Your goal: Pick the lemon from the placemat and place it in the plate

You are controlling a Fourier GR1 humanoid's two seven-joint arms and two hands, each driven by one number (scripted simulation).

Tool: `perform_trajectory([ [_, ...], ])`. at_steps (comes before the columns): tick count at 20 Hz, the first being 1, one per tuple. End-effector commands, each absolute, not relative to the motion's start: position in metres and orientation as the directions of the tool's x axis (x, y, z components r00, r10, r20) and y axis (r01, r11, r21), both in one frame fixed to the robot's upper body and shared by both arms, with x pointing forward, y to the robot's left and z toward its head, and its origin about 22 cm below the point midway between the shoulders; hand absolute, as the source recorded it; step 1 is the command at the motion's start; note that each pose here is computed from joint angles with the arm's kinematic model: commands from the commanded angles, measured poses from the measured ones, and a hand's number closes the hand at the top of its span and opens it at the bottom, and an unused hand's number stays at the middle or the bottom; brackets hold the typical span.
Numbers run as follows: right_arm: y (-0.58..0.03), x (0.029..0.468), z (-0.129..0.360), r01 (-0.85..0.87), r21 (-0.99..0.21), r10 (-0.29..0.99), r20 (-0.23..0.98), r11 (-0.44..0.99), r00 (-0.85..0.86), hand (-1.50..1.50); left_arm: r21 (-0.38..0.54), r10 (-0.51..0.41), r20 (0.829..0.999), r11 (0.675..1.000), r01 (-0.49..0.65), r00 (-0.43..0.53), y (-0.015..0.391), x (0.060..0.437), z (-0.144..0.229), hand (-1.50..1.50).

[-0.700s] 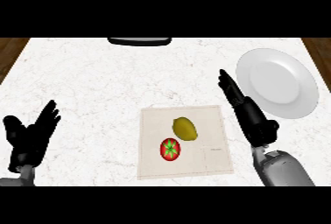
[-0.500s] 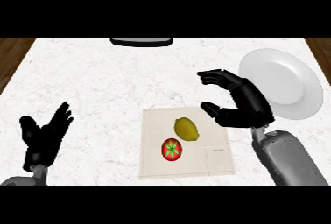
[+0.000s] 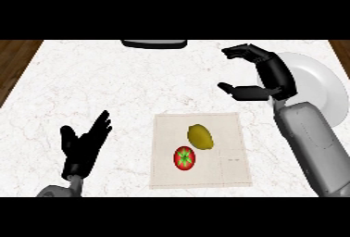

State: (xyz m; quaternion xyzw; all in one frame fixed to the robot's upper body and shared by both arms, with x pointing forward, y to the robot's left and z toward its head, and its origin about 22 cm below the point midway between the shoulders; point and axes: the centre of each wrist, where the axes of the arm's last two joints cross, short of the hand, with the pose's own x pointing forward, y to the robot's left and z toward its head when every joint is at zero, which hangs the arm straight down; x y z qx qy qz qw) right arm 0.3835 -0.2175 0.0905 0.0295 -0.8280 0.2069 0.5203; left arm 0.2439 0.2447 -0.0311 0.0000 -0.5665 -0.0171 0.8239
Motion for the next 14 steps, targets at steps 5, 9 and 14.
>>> perform_trajectory([
  [5, -0.277, 0.401, 0.071, -0.374, -0.36, 0.131, 0.847, 0.855, -0.516, -1.5, 0.013, -0.025, 0.926, 0.999, 0.034, 0.377, 0.235, 0.242, -0.032, 0.0],
  [9, -0.244, 0.413, 0.093, -0.425, -0.599, 0.358, 0.776, 0.679, -0.52, -1.5, 0.02, -0.031, 0.93, 0.999, 0.034, 0.367, 0.235, 0.224, -0.034, 0.0],
  [14, -0.227, 0.417, 0.127, -0.533, -0.739, 0.499, 0.673, 0.412, -0.546, -1.5, 0.011, -0.016, 0.929, 1.0, 0.017, 0.37, 0.237, 0.235, -0.025, 0.0],
])
